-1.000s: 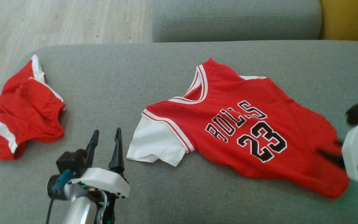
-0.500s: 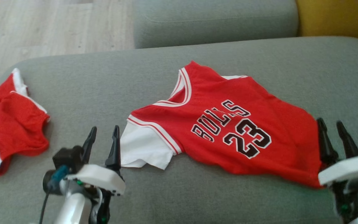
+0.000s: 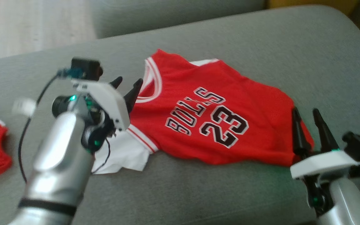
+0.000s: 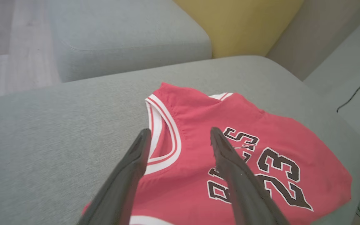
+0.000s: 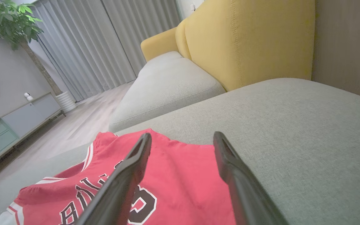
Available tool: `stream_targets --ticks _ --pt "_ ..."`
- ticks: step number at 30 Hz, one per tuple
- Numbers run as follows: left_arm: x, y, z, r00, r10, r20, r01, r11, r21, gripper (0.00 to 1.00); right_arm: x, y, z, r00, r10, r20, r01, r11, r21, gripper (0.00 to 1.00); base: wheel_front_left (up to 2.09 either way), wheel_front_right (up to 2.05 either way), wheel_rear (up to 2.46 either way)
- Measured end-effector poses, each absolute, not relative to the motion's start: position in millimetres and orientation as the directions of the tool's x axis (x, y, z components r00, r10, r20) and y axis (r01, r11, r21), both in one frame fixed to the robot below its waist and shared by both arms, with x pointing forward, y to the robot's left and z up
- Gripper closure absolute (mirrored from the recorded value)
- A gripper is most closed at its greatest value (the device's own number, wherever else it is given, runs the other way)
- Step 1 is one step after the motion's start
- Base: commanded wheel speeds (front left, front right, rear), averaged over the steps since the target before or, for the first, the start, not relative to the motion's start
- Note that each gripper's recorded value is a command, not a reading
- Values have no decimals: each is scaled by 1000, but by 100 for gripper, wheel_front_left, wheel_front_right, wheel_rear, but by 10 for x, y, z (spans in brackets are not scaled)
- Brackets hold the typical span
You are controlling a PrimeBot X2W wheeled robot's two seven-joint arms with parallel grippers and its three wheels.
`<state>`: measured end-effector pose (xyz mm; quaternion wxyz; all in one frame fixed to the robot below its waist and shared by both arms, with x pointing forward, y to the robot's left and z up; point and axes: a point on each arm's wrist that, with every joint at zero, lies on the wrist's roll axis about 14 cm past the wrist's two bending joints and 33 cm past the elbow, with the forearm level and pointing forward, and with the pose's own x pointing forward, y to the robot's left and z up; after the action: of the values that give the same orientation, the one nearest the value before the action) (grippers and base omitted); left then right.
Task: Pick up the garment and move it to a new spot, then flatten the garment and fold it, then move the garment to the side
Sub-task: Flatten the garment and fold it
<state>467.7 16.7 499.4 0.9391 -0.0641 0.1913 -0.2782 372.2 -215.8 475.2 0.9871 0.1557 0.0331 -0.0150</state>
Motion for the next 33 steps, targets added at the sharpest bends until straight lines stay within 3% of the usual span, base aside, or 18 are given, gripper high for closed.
stream_targets --ticks 5,12,20,28,29,30,31,33 --pt "4801 -162 4747 621 -613 -489 574 780 -249 0 3803 -2172 4802 998 -28 -60 45 950 310 0 0 0 0" --pt "5159 -245 4496 536 -582 -612 588 777 -224 0 3805 -2292 4692 994 -71 -88 96 942 320 0 0 0 0" --pt "5225 -382 3764 395 -497 -772 596 778 -196 0 3772 -2551 4591 982 -148 -117 177 936 305 0 0 0 0" --pt "5357 -597 3706 380 -518 -766 612 762 -212 0 3678 -2625 4422 970 -177 -167 220 930 296 0 0 0 0" --pt "5360 -592 3703 379 -513 -770 616 761 -203 17 3680 -2614 4408 970 -173 -171 218 930 295 0 0 0 0" --pt "5364 -586 3704 379 -508 -774 621 760 -194 69 3691 -2606 4405 970 -170 -172 215 931 295 0 0 0 0" --pt "5365 -574 3704 381 -503 -776 623 760 -187 100 3709 -2600 4415 972 -166 -169 210 932 295 0 0 0 0" --pt "5366 -521 3691 388 -490 -781 622 765 -171 100 3728 -2591 4423 973 -159 -167 203 934 293 0 0 0 0"
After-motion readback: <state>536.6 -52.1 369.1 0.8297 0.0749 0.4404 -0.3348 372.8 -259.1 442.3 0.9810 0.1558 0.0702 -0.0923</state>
